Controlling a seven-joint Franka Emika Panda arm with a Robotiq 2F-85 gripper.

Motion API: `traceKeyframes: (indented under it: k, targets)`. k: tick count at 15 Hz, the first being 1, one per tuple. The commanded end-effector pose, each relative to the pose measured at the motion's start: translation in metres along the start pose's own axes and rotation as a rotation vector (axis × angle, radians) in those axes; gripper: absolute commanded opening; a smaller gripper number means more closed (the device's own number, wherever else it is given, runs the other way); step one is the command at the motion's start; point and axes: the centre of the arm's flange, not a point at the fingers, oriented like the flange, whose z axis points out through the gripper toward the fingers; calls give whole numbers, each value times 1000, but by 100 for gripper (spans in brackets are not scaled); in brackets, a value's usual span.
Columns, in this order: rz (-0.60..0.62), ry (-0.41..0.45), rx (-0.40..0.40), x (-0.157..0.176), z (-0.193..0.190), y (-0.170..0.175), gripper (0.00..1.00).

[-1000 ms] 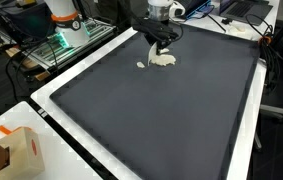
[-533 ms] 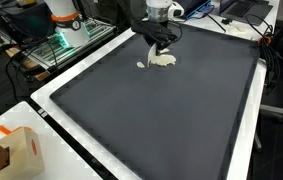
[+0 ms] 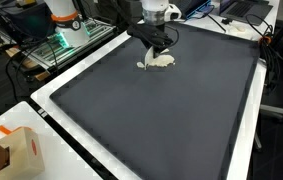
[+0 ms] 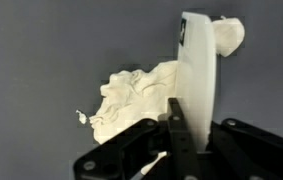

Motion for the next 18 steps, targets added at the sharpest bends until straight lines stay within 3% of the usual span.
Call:
traceKeyframes:
  k: [1, 9, 18]
  targets:
    - [-64, 59, 29, 8, 21, 1, 1]
    - [-127, 91, 30, 43, 35, 13, 1]
    - [-9, 55, 15, 1, 26, 0, 1]
